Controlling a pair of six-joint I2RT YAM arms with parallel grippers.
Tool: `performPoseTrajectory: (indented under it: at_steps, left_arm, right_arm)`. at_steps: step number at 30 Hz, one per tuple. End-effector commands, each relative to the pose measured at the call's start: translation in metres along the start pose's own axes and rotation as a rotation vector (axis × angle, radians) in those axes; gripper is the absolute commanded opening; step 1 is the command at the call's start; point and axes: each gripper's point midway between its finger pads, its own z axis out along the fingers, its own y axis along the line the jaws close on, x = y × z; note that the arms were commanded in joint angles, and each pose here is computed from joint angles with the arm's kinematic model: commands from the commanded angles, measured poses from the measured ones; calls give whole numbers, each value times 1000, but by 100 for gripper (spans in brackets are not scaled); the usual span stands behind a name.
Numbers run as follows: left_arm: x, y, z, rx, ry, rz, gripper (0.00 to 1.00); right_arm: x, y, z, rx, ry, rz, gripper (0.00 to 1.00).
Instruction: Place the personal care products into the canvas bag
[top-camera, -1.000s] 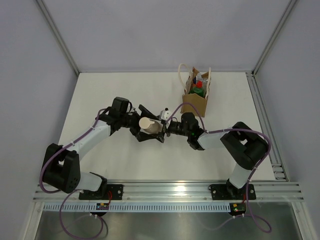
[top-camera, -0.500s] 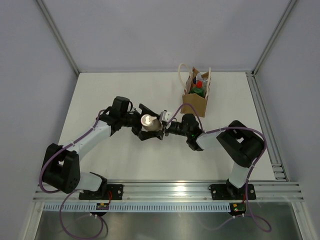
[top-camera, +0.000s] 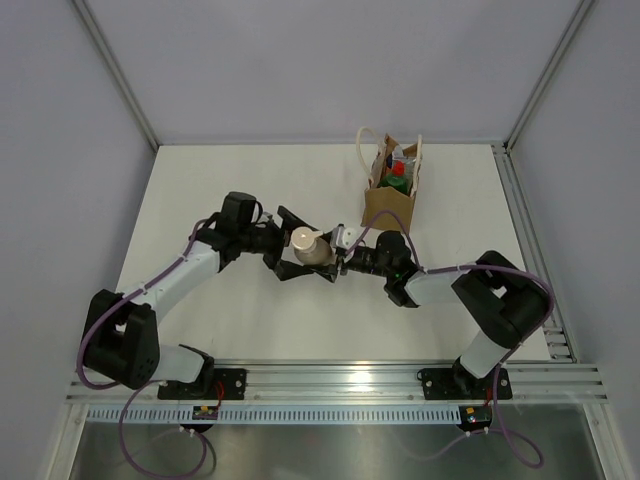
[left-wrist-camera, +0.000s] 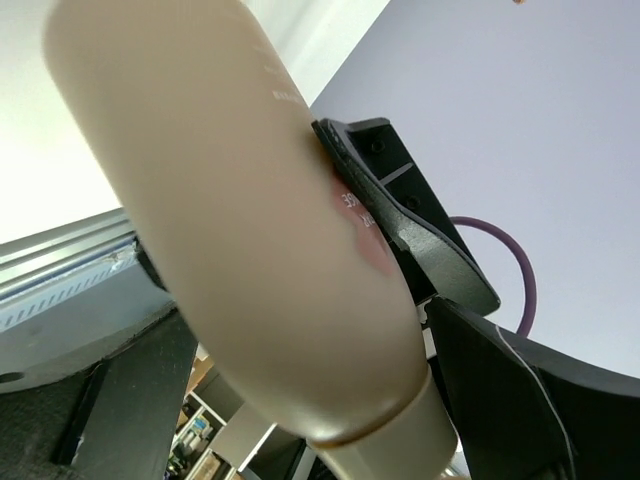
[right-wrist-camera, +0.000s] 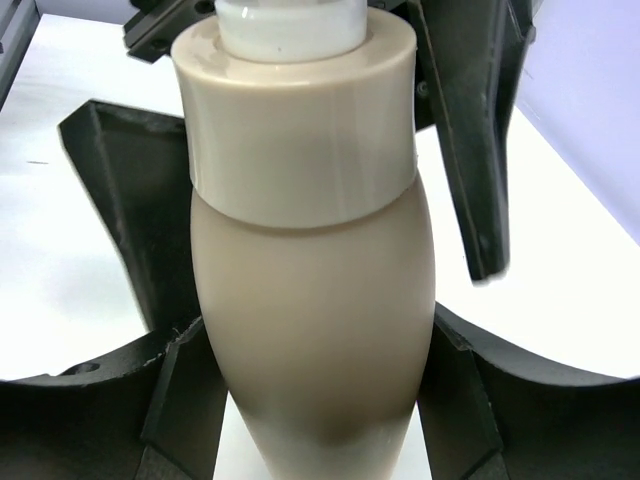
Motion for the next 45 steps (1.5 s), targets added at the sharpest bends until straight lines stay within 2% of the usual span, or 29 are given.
performPoseTrajectory:
  at_steps: [1,9,10,11,12,14,19,25,29,30,31,33,34,36,37,39,40,45]
  left_arm:
    - [0,-12,-14,49,-6,74,99]
    - [-23,-8,-18,26,-45,89,99]
    - [-44,-5,-26,2,-112,112,99]
    - [-43,1,-27,-23,-108,85,99]
    - [-52,2,-29,-42,-128,145,99]
    - [-69,11,-36,-77,-170,139,99]
    - [-91,11,-46,-98,-239,243,99]
    - [-98,18,-48,-140,-252,347,99]
    - [-96,26,-44,-110,-239,365,99]
    - [-95,28,-44,-107,-235,361,99]
    - [-93,28,-43,-100,-228,368,99]
    - [-92,34,-42,-101,-221,367,99]
    - [-91,34,-42,-95,-216,369,99]
    - [-89,35,-42,-90,-213,376,99]
    - [-89,34,-42,-85,-212,379,99]
    - [-88,33,-42,-75,-212,386,99]
    - [-88,32,-42,-70,-211,391,99]
    - [-86,35,-40,-50,-201,395,99]
  right_arm:
    - [-68,-10,-4,-5,-178,-175,17]
    - [-63,3,-18,-47,-156,-172,15]
    - [-71,4,-24,-49,-171,-163,14]
    - [-71,5,-25,-49,-172,-163,14]
    - [-71,3,-28,-44,-172,-140,13]
    - [-75,0,-33,-40,-181,-79,12]
    - [-78,-21,-40,-3,-170,26,8]
    - [-86,-46,-40,-9,-136,158,2]
    - [-92,-61,-30,-50,-38,275,0]
    - [-93,-64,-28,-57,-22,259,0]
    - [-107,-71,-23,-61,-29,242,0]
    - [-104,-72,-24,-76,17,271,0]
    - [-122,-82,-22,-73,1,240,0]
    - [-124,-93,-26,-58,42,278,0]
    - [-147,-105,-26,-48,17,248,0]
    - [-157,-120,-35,-22,37,258,0]
    - [-178,-132,-38,-3,15,224,0]
    - [-213,-176,-62,100,4,198,0]
